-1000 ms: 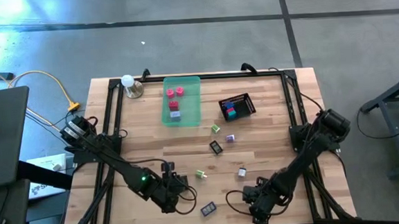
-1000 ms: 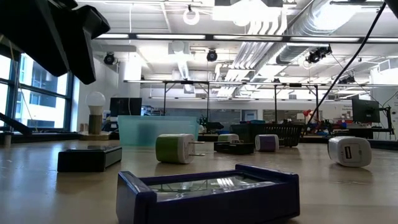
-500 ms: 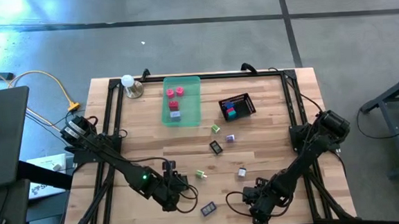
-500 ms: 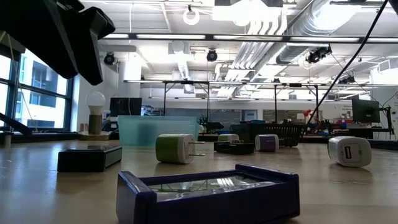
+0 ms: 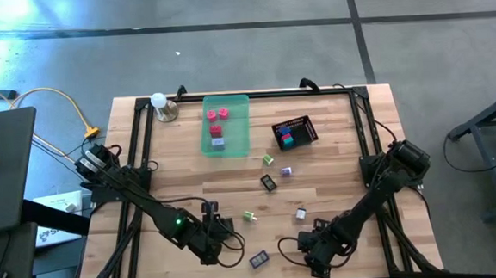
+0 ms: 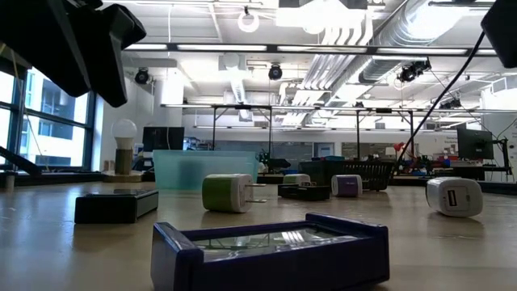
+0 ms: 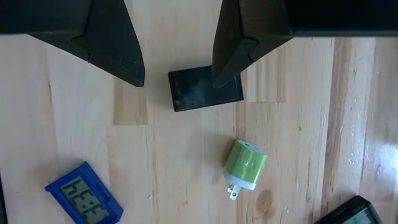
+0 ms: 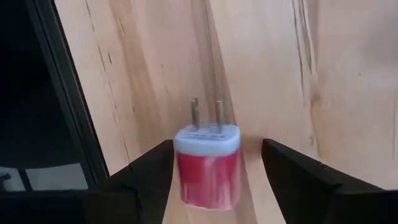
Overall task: Pick & Place Office items
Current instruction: Put the white pink charger adapter into the green bin
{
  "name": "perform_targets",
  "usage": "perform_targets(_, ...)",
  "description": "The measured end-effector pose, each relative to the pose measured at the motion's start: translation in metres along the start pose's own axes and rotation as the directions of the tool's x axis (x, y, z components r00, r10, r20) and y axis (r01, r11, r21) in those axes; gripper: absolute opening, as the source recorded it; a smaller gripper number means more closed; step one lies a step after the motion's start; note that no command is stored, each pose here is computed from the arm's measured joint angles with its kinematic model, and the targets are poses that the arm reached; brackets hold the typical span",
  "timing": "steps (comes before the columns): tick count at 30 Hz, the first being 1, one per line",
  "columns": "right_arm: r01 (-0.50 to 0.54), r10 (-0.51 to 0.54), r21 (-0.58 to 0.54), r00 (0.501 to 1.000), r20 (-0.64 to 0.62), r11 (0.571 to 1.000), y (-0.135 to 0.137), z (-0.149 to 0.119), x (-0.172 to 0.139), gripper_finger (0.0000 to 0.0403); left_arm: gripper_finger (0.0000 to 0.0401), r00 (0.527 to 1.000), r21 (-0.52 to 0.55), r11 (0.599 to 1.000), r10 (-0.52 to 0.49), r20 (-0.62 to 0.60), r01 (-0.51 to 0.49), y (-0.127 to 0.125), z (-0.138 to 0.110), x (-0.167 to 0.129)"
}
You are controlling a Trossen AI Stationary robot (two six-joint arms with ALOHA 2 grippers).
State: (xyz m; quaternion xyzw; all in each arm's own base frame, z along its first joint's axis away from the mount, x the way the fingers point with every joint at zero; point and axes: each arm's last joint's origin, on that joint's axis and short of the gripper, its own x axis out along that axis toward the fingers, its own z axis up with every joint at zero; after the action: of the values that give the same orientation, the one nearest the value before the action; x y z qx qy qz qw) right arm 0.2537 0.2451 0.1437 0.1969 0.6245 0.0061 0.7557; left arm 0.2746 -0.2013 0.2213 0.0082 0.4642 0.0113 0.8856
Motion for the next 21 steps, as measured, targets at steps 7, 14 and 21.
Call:
perform_targets(7, -0.003, 0.003, -0.011, 1.0, -0.028, 1.0, -0.0018, 0.0008, -0.0001, 0.0188, 0.0179, 1.0, -0.003, 1.0, -0.005, 0.008, 0.005, -0.0005, 0.0009, 0.0)
perform_targets(14, -0.023, 0.022, -0.01, 0.998, -0.057, 1.0, -0.0026, 0.0023, -0.0002, 0.0117, 0.0179, 1.0, 0.004, 1.0, -0.004, 0.007, 0.004, -0.0004, 0.0007, 0.0001)
perform_targets(21, -0.026, 0.024, -0.05, 0.999, -0.037, 0.998, -0.0021, 0.0037, -0.0002, 0.0117, 0.0179, 1.0, 0.029, 1.0, -0.005, 0.007, 0.004, -0.0005, 0.0007, 0.0)
